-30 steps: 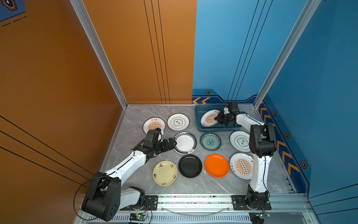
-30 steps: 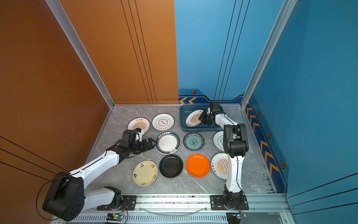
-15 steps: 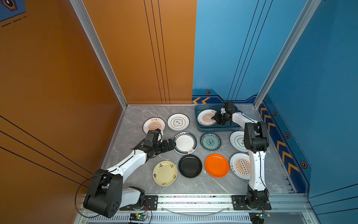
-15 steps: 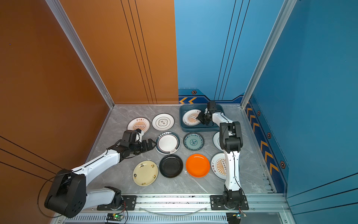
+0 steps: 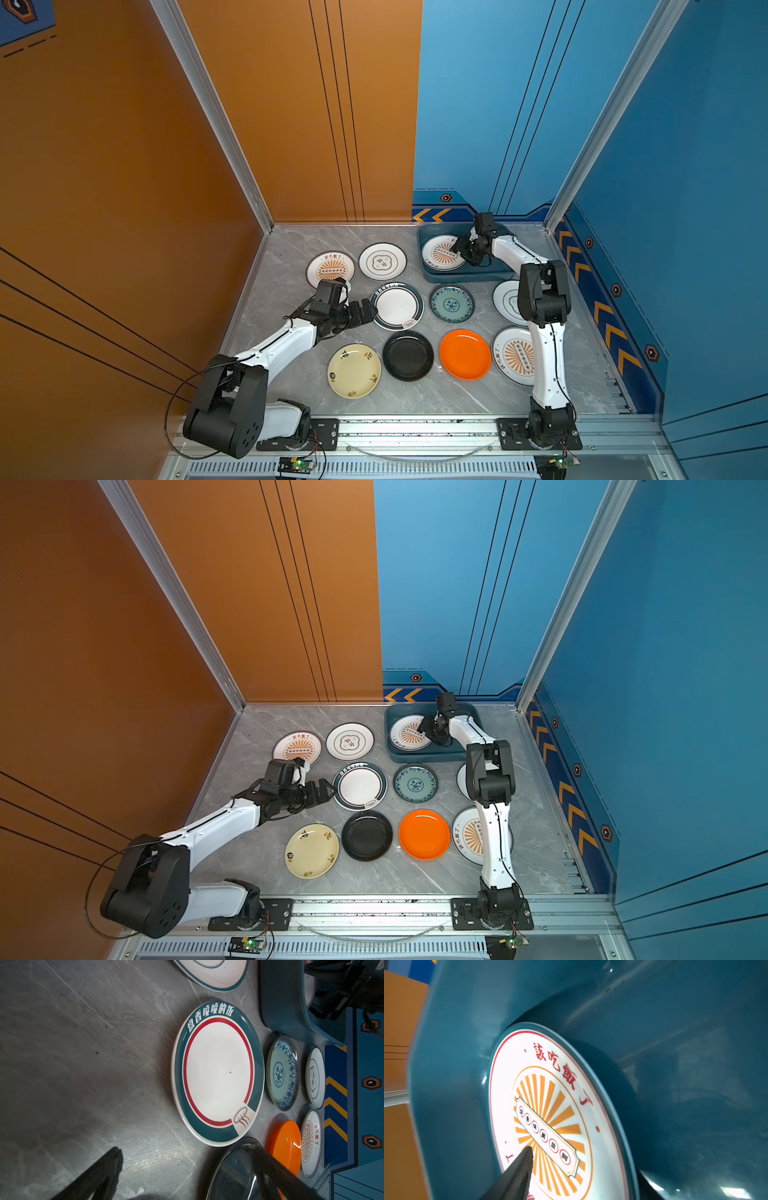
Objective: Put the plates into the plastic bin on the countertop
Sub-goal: 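Lower the sunburst plate into the bin and open the right gripper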
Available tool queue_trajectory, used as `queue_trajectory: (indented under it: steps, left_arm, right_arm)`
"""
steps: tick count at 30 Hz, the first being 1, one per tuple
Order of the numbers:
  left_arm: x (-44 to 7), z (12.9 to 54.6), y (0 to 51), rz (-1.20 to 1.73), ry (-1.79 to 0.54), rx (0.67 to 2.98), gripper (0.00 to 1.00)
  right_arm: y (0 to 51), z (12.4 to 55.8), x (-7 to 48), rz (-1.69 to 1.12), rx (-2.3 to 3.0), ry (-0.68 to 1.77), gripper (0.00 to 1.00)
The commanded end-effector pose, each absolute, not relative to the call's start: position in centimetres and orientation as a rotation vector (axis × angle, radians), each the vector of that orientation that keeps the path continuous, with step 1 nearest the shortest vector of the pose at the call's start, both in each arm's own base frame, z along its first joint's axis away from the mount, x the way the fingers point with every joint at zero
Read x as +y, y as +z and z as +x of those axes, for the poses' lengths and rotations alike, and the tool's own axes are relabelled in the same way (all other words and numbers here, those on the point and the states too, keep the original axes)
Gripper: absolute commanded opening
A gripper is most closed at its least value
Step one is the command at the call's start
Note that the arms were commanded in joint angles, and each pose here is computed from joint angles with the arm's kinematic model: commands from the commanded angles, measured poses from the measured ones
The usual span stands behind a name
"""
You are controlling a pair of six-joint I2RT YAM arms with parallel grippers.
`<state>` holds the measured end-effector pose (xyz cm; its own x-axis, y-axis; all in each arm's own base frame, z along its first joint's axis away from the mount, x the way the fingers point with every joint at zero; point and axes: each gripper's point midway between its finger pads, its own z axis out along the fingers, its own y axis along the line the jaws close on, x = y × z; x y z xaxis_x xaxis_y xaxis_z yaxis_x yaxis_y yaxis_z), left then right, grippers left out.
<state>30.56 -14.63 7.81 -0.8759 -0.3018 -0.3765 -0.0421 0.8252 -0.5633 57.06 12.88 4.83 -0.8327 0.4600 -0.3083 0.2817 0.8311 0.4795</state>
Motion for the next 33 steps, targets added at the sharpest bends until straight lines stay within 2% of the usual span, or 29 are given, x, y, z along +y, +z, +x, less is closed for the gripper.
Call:
queue_trajectory:
  steps: [1, 9, 14, 18, 22, 26, 33]
  left_arm:
    - [-14.1, 30.7, 7.3, -0.258, -0.750, 2.549, 1.00]
    - [-14.6, 31.5, 6.6, -0.263, -0.759, 2.566, 0.99]
    - [-14.7, 32.3, 5.4, -0.286, -0.752, 2.578, 0.97]
    - [-15.0, 32.9, 4.6, -0.295, -0.756, 2.588, 0.95]
    - [-15.0, 33.6, 3.6, -0.317, -0.750, 2.594, 0.91]
    - [-15.9, 34.1, 2.4, -0.341, -0.799, 2.602, 0.81]
    - [-16.1, 33.9, 0.3, -0.354, -0.795, 2.630, 0.71]
  right_arm:
    - [4.7, 55.9, 10.4, 0.498, 2.663, 0.310, 0.63]
    - [7.7, 55.8, 8.1, 0.366, 2.614, -0.017, 0.63]
    - [12.0, 55.5, 7.2, 0.317, 2.520, -0.122, 0.62]
    - [16.7, 53.7, 7.8, 0.321, 2.390, 0.021, 0.62]
    - [19.3, 50.3, 9.1, 0.318, 2.323, 0.198, 0.62]
    - [19.5, 46.1, 9.3, 0.333, 2.292, 0.308, 0.62]
    - [19.0, 40.3, 8.5, 0.371, 2.277, 0.455, 0.62]
